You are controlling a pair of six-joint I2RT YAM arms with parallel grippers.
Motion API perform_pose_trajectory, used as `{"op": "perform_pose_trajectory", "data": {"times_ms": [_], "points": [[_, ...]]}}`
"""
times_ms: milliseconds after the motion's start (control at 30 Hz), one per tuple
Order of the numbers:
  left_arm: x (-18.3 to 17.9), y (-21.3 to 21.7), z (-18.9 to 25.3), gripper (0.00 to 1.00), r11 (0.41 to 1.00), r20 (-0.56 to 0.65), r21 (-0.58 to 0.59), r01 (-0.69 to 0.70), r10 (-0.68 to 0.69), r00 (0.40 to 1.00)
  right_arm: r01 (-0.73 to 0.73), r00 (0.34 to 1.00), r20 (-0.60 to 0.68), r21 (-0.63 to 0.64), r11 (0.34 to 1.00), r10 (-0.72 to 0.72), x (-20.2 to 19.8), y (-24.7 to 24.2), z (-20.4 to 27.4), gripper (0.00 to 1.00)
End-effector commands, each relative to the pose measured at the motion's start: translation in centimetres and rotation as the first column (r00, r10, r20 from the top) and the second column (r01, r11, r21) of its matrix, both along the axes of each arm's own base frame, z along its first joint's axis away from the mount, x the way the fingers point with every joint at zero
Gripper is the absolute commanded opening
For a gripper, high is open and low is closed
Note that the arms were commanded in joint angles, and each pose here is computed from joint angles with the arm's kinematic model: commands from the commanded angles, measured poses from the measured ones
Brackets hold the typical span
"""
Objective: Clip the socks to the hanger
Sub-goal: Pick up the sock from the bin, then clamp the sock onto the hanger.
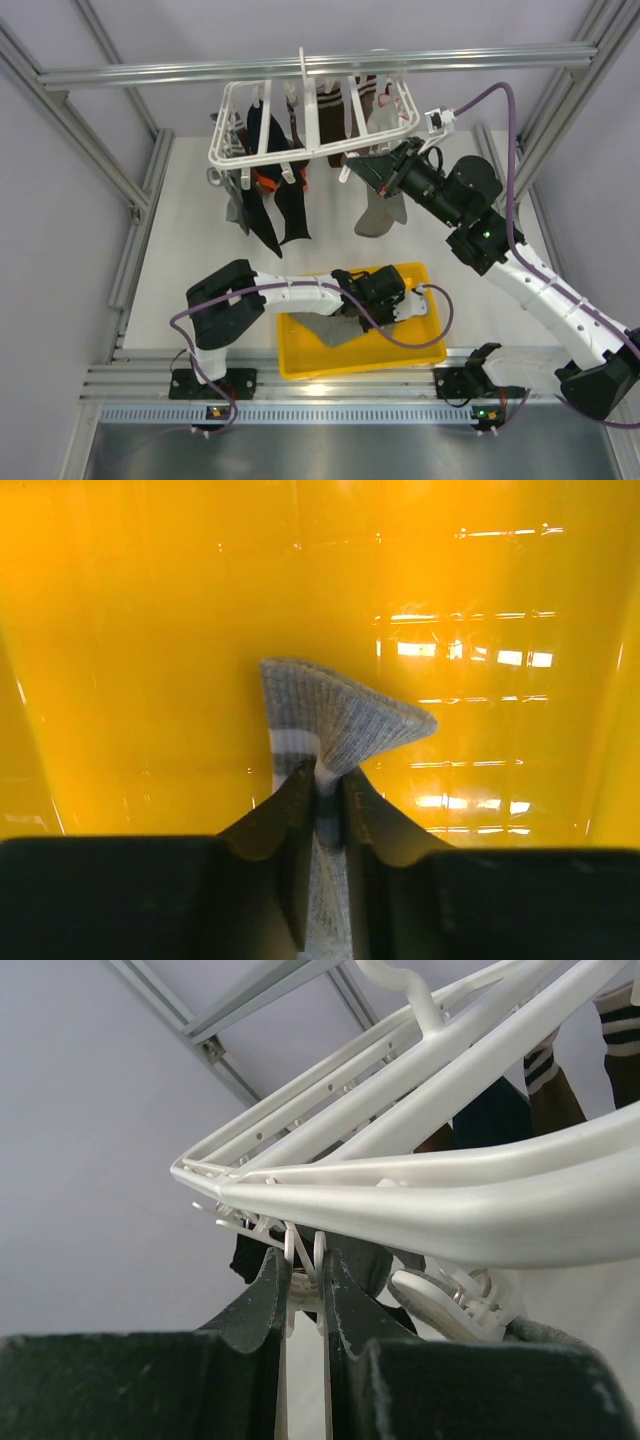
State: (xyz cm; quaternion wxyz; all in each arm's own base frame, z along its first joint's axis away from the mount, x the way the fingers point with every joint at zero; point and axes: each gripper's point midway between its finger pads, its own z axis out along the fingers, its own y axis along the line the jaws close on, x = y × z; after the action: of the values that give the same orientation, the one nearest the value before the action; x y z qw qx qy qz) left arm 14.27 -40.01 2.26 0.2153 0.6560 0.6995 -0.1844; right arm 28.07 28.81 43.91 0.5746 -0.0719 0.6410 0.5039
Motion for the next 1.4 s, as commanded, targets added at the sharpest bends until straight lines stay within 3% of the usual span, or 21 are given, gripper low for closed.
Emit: {"op": "perform_pose_trajectory", "data": {"times_ms": [0,133,300,333,500,600,700,733,833,1033,1367], "points": [[-1.4,2.0,-1.0,0.19,0.998,-0.053,0.068,0.018,-0.014,0.999,0.015,0.999,0.045,0.018,1.0,-0.016,-0.2,-1.0,1.7,0.0],[-1.4,0.8,4.8,0.02,0.997,-0.041,-0.076,-0.031,0.028,0.999,0.016,0.999,0.042,0.02,1.0,-0.017,-0.1,-1.0,1.6,0.0],[-1.3,1.4,11.7,0.0,0.947,-0.022,-0.29,-0.135,0.135,0.991,0.018,0.998,0.052,0.023,1.0,-0.02,0.0,-1.0,1.9,0.0],[-1.2,1.9,14.4,0.0,0.914,-0.016,-0.37,-0.166,0.172,0.985,0.02,0.998,0.052,0.025,0.999,-0.021,0.0,-1.0,2.0,0.0],[0.0,5.1,19.5,0.0,0.773,0.037,-0.588,-0.239,0.321,0.946,0.031,0.998,0.062,0.028,0.999,-0.033,0.1,-1.3,2.4,0.0],[3.0,7.5,20.8,0.0,0.698,0.028,-0.576,-0.426,0.538,0.843,0.035,0.997,0.063,0.032,0.999,-0.037,0.1,-1.4,2.6,0.0],[7.1,10.1,23.0,0.0,0.522,-0.033,-0.616,-0.59,0.731,0.681,0.038,0.997,0.061,0.04,0.998,-0.04,0.1,-1.5,3.1,0.0],[7.7,10.6,23.5,0.0,0.488,-0.047,-0.626,-0.608,0.755,0.654,0.038,0.997,0.063,0.042,0.998,-0.041,0.1,-1.5,3.2,0.0],[9.1,11.6,25.2,0.0,0.395,-0.109,-0.647,-0.652,0.798,0.592,0.041,0.997,0.058,0.039,0.998,-0.043,0.2,-1.5,3.3,0.0],[10.9,13.0,29.1,0.0,0.295,-0.116,-0.709,-0.64,0.847,0.518,0.076,0.996,0.05,0.023,0.997,-0.077,0.7,-1.9,2.9,0.0],[10.4,12.9,35.3,0.0,0.29,-0.071,-0.826,-0.483,0.797,0.6,0.048,0.997,0.06,0.023,0.999,-0.049,0.8,-1.1,2.2,0.0]]}}
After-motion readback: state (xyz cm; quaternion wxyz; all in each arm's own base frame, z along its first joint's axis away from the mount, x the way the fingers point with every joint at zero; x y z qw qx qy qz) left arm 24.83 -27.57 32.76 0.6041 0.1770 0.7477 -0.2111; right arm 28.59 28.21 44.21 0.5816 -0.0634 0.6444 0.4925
